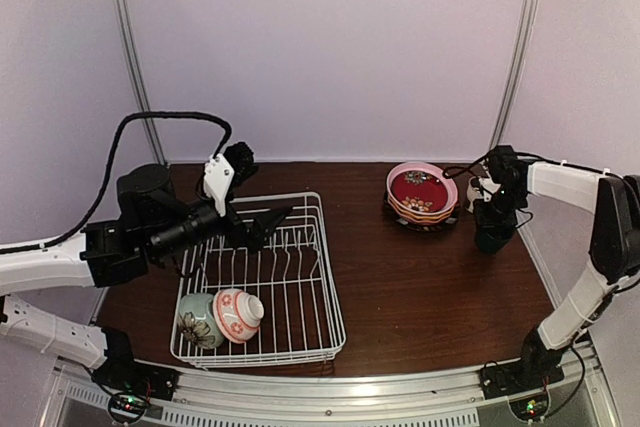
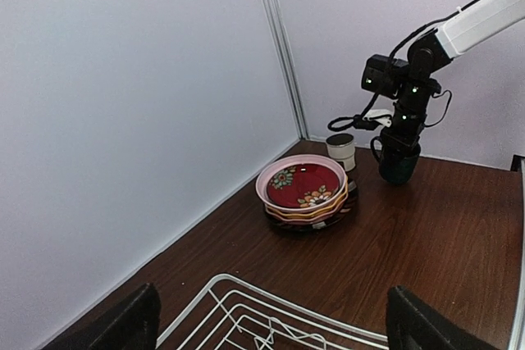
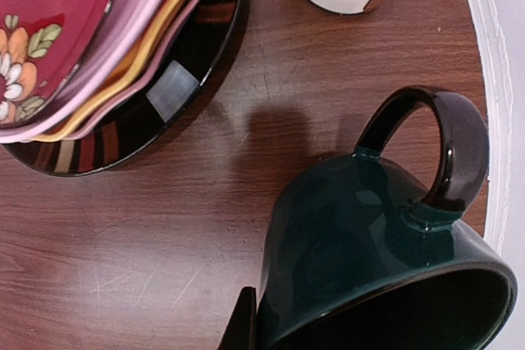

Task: Unload the mixed dishes from the dish rack
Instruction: Place the cup at the corner of the board.

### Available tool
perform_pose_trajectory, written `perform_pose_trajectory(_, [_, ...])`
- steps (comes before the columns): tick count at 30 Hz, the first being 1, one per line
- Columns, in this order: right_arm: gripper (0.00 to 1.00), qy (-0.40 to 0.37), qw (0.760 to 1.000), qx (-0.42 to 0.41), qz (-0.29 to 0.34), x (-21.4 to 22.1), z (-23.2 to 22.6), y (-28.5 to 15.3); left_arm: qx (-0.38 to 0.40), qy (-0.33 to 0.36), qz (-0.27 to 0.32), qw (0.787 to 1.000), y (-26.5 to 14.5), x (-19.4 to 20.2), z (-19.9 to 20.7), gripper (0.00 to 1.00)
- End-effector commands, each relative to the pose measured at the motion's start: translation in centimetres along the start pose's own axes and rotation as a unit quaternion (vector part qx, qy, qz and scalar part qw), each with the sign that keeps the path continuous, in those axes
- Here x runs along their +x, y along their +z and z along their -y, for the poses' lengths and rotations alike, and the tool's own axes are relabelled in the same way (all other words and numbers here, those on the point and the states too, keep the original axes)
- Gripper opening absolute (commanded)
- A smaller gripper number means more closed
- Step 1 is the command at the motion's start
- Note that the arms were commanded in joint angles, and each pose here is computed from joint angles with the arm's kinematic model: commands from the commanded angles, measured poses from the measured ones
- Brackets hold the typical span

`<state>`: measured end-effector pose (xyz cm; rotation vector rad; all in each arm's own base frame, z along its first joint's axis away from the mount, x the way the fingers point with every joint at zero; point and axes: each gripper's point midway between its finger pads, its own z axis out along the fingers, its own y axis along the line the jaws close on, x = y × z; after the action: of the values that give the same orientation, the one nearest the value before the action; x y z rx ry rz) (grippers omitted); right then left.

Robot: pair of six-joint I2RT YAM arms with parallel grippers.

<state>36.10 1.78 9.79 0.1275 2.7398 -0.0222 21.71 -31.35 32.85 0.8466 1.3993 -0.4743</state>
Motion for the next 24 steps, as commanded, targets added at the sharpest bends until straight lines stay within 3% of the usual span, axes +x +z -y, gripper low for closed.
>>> perform_pose_trajectory(1, [0.01,-0.005,0.999,0.015,0.028,-2.4,0.6,0.1,-0.016,-0.020,-0.002,1.000,-0.1,-0.7,-1.2,0.97])
perform_pose_trajectory(8, [0.11,-0.011,1.000,0.022,0.010,-1.9,0.7,1.3,-0.020,-0.023,-0.040,0.999,0.1,0.8,-1.5,0.97])
perform_pose_trajectory(18, [0.45,-0.012,1.000,0.023,0.016,-2.3,0.9,0.7,-0.009,-0.059,-0.176,0.983,-0.9,4.3,-1.7,0.97])
perform_pose_trajectory(24, [0.78,-0.010,0.999,0.005,0.051,-3.4,0.4,-2.0,0.027,-0.076,-0.288,0.954,-2.3,7.6,-0.1,0.97])
